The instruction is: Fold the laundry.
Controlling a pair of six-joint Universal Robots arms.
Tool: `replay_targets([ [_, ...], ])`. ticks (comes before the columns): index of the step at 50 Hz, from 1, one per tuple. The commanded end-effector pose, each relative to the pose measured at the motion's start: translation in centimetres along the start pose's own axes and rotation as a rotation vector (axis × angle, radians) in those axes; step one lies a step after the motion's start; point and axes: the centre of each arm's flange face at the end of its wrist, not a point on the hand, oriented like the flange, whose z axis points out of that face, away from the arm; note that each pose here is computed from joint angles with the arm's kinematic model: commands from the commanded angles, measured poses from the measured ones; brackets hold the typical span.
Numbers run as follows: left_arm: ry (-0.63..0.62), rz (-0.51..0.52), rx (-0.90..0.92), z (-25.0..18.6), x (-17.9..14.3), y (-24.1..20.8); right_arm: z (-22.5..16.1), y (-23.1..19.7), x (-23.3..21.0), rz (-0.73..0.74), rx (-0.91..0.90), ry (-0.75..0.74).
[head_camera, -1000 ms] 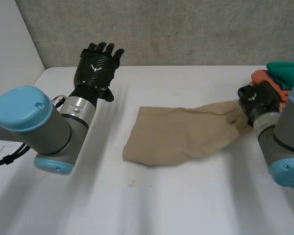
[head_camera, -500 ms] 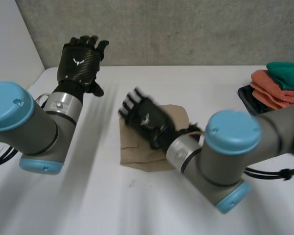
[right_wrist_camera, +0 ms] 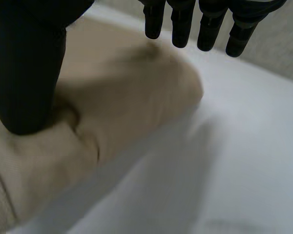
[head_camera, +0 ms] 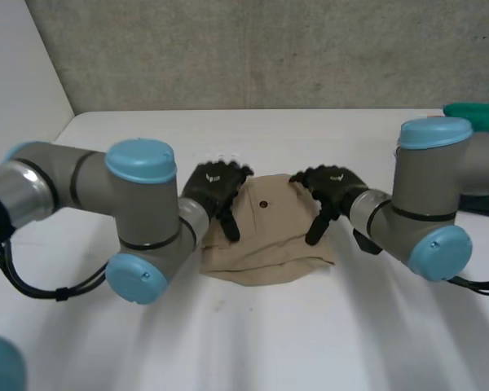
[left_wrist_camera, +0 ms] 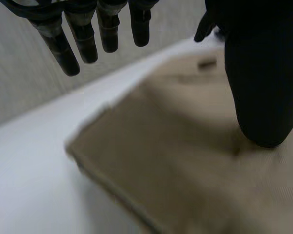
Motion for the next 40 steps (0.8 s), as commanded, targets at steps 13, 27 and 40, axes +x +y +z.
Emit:
replay_targets([
  [13,-0.047,0.121,0.026,-2.5,-1.4,-4.6,-3.7,-3.7,0.0,-0.246,0.112,0.124],
  [27,0.363,0.17,0.361,-6.1,1.7,-13.0,-7.4,3.8,-8.2,-0.338,0.191,-0.027],
  [40,0.438,0.164,0.314,-6.7,2.3,-12.2,-2.6,6.0,-9.4,-0.456,0.321,0.017],
])
